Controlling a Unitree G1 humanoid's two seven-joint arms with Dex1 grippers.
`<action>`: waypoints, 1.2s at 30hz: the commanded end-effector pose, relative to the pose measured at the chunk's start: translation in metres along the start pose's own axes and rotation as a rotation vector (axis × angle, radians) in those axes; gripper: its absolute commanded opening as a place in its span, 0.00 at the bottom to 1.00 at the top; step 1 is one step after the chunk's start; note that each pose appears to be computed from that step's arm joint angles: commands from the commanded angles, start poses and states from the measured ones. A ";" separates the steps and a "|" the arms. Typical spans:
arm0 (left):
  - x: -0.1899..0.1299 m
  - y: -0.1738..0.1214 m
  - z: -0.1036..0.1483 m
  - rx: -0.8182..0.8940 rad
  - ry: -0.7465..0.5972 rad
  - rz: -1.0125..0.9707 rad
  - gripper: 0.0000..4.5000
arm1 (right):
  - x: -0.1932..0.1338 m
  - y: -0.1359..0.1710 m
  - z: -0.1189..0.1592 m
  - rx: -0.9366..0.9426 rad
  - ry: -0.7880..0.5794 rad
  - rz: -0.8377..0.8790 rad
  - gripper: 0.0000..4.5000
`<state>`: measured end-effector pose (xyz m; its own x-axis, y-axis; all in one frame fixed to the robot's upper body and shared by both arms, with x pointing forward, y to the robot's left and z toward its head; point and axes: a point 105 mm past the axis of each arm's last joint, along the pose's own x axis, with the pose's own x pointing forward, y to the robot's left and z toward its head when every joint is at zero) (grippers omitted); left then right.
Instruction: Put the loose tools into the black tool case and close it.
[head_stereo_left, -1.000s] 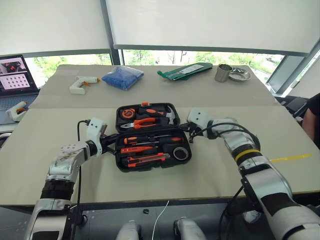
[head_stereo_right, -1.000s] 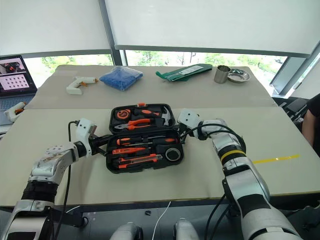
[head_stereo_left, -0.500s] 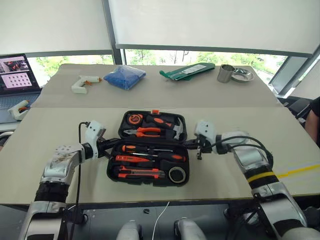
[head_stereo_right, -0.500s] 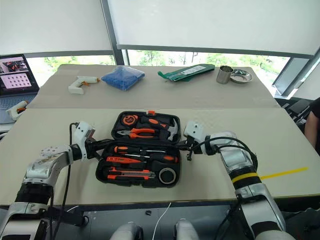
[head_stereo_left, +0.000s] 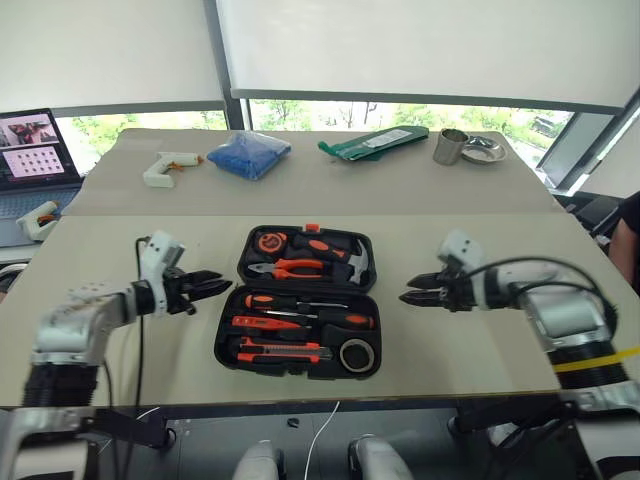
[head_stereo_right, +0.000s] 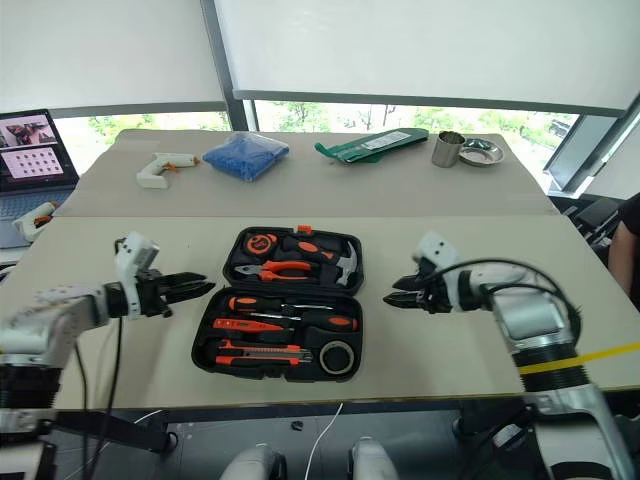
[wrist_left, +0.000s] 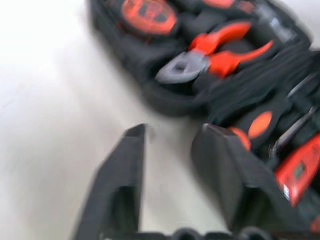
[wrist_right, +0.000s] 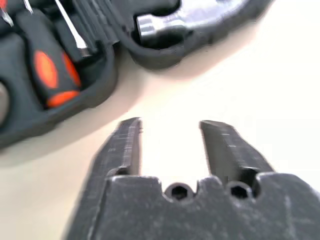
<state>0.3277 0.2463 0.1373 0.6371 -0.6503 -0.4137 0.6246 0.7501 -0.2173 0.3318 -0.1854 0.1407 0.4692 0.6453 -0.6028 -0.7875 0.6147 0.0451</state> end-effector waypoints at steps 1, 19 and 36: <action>-0.005 -0.003 0.022 -0.066 0.029 -0.009 0.81 | -0.010 0.015 0.027 0.143 -0.017 0.018 0.85; 0.070 0.014 0.052 -0.251 0.095 0.079 0.99 | 0.044 -0.022 0.057 0.536 0.039 -0.187 1.00; 0.084 0.010 0.055 -0.336 -0.008 0.026 0.00 | 0.069 -0.022 0.048 0.636 0.043 -0.173 0.00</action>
<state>0.4066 0.1995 0.1406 0.6247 -0.6036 -0.4954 0.4026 0.7926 -0.4580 0.3937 -0.1267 0.1356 0.4955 0.5193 -0.6963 -0.3401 0.8536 0.3946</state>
